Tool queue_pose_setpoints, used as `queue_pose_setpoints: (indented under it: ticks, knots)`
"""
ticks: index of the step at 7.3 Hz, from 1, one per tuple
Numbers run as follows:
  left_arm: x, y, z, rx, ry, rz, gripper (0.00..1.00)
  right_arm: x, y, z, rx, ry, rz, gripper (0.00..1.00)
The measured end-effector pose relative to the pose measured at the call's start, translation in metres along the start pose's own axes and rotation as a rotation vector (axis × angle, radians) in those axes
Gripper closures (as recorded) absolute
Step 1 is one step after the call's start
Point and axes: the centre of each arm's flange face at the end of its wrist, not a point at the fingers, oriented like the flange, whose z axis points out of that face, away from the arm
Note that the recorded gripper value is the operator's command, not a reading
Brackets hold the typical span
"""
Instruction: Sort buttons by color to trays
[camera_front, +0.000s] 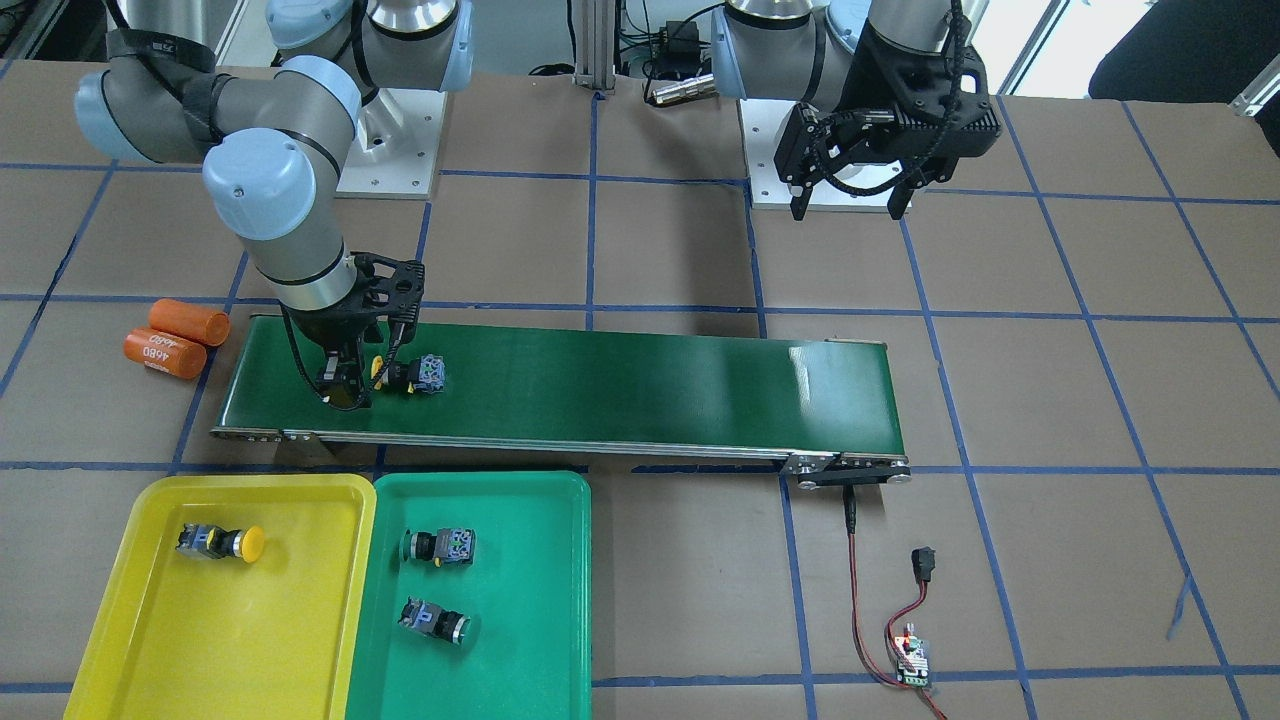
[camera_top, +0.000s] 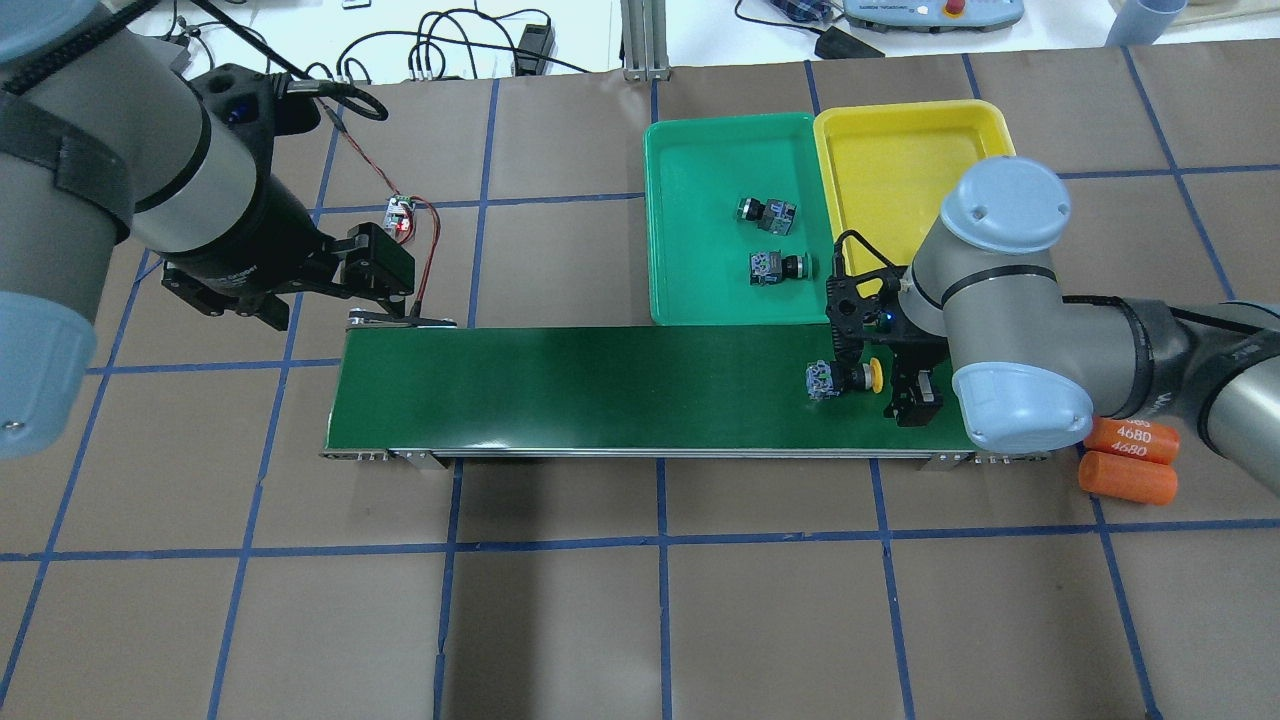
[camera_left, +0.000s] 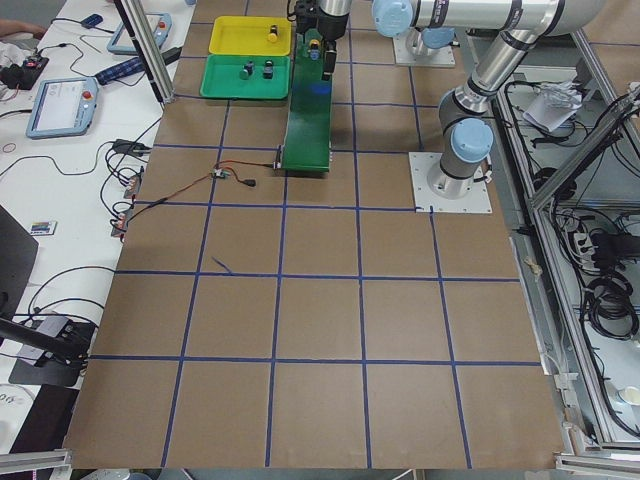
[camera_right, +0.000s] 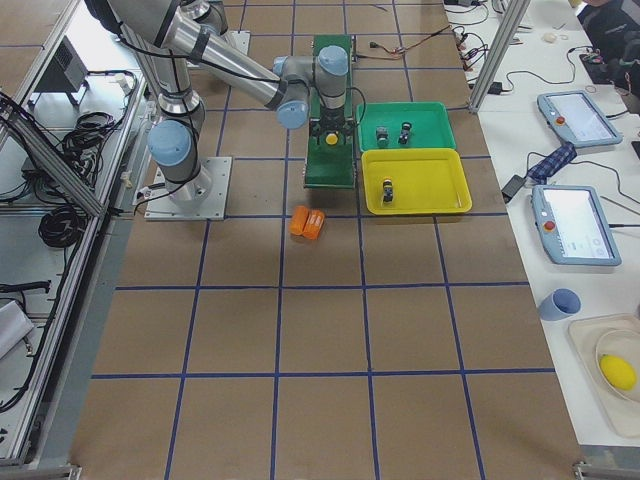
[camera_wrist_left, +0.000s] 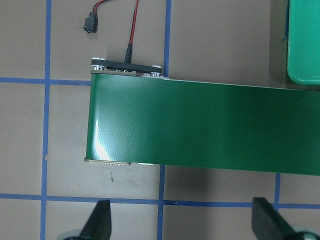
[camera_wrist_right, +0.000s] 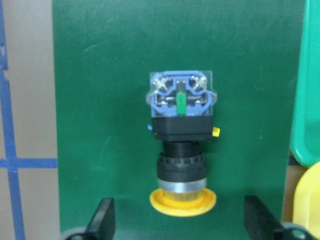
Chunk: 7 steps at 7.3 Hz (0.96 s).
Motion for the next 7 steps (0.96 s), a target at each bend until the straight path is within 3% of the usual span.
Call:
queue_pose_setpoints:
  ticks: [2, 5, 7]
  knots:
    - [0.008, 0.002, 0.001, 0.008, 0.006, 0.011, 0.0, 0.0, 0.0, 0.0, 0.0, 0.0, 0.0, 0.13]
    - [0.015, 0.007, 0.002, 0.007, 0.008, 0.006, 0.0, 0.001, 0.0, -0.001, 0.002, 0.01, -0.002, 0.52]
    - [0.015, 0.011, -0.011, 0.027, 0.014, -0.001, 0.0, 0.004, 0.0, 0.002, 0.001, 0.018, -0.008, 0.65]
